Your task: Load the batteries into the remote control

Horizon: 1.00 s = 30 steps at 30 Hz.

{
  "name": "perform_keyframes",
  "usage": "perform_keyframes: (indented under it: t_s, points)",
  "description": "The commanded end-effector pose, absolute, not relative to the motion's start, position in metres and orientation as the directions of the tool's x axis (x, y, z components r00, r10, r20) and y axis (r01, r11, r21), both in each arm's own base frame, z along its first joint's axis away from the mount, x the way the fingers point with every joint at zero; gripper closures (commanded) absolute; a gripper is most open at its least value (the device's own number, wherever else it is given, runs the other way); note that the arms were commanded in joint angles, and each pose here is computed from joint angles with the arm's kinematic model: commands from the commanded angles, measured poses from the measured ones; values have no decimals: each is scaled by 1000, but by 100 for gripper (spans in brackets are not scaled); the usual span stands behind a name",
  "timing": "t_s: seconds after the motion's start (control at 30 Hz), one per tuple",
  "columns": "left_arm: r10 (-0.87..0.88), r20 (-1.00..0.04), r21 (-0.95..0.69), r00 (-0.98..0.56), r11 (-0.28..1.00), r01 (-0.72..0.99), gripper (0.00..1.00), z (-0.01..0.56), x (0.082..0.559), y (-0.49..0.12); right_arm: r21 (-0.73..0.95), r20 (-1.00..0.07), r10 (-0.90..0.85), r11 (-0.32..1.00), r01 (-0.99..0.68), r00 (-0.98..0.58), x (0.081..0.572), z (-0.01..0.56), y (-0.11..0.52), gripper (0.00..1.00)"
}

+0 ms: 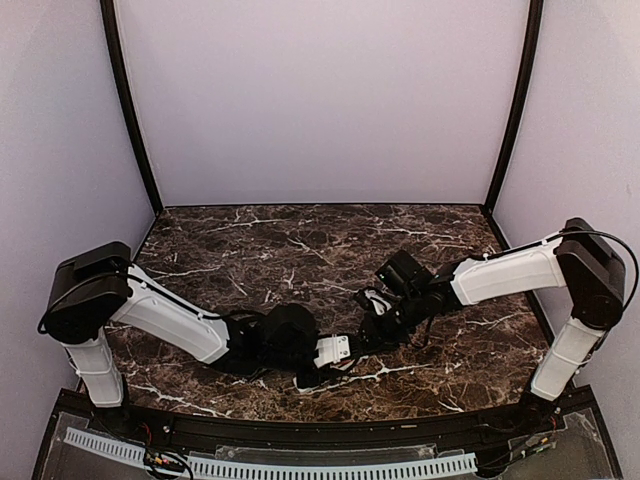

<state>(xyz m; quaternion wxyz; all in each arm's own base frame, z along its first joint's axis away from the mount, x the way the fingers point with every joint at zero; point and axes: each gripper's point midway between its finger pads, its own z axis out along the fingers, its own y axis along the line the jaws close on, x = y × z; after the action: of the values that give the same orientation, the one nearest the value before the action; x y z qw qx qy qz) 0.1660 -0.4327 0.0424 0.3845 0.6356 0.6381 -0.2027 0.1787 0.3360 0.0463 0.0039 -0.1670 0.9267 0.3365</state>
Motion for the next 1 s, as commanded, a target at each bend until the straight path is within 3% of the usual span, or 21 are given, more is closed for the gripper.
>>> perform_keyframes:
  t_s: [0.0,0.33,0.5,0.6,0.83,0.97]
  points:
    - [661,-746,181,83,82,980,61,43,154,-426,605,-139,-319,722,-335,-938,182,47,340,77]
    - [636,-769,184,62,127,975,60,59,161,-426,598,-147,-331,721,-351,-932,184,49,341,77]
    - [585,-810,165,49,146,975,46,82,158,-419,551,-181,-356,736,-394,-917,190,57,336,74]
    - [613,-790,124,-33,212,969,35,78,158,-398,523,-208,-374,738,-426,-904,193,64,333,69]
    - [687,-710,51,-157,271,961,28,61,144,-359,621,-270,-396,624,-473,-878,179,98,357,70]
    - [733,-664,97,-147,279,955,23,41,144,-347,584,-262,-405,657,-478,-876,172,90,364,68]
